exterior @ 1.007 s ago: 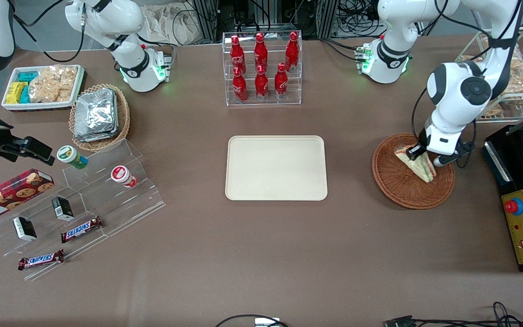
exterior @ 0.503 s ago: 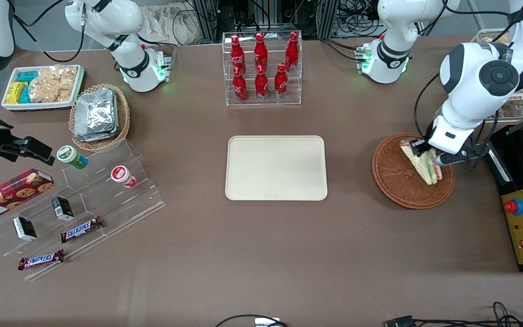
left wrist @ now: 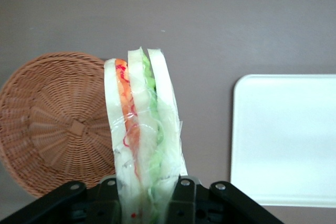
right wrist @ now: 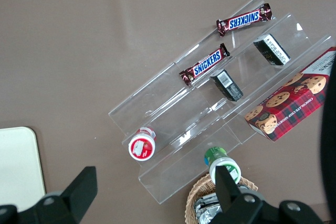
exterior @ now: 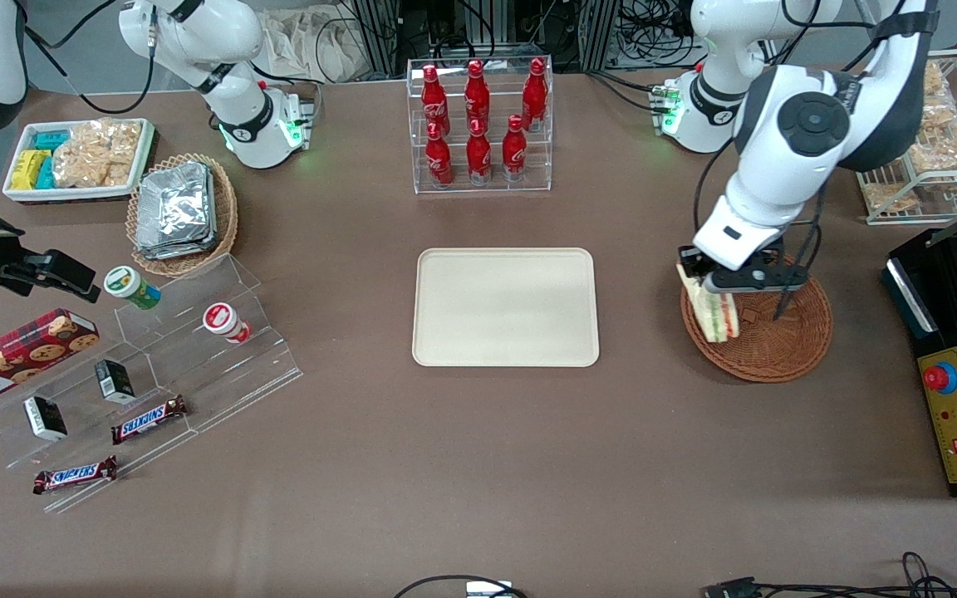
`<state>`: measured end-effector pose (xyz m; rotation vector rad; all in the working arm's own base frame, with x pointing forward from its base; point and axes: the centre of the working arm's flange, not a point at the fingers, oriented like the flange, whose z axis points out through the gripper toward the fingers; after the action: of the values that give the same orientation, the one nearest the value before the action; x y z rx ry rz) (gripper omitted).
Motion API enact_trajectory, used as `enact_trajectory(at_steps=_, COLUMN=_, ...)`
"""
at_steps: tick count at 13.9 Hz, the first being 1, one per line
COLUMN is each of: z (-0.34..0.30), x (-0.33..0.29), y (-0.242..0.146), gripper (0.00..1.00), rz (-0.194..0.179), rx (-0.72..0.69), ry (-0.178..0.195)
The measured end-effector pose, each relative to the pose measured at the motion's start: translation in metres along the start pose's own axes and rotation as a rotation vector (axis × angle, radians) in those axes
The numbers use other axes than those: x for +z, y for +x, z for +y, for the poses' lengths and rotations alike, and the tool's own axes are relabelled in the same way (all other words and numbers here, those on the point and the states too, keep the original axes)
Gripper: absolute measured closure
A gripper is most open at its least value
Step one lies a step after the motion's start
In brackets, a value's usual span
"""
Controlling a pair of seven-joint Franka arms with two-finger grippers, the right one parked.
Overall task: Place sandwich from basket to tray
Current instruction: 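Lift the sandwich and carry it with the left gripper toward the white tray, then lower the sandwich onto the white tray and open the left gripper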
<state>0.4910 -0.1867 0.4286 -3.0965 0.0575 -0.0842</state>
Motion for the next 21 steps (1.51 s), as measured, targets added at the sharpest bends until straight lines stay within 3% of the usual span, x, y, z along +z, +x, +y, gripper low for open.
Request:
enact_trajectory(at_steps=5, z=0.058, x=0.014, y=-0.008, gripper=0.74, rz=-0.021, rx=0.115, ry=-0.02)
enact_trajectory(at_steps=13, z=0.132, x=0.059, y=-0.027, gripper=0.74, rz=-0.032, rx=0.232, ry=-0.096)
enact_trajectory(at_steps=21, z=0.185, x=0.153, y=-0.056, gripper=0.74, rz=-0.063, rx=0.237, ry=-0.042)
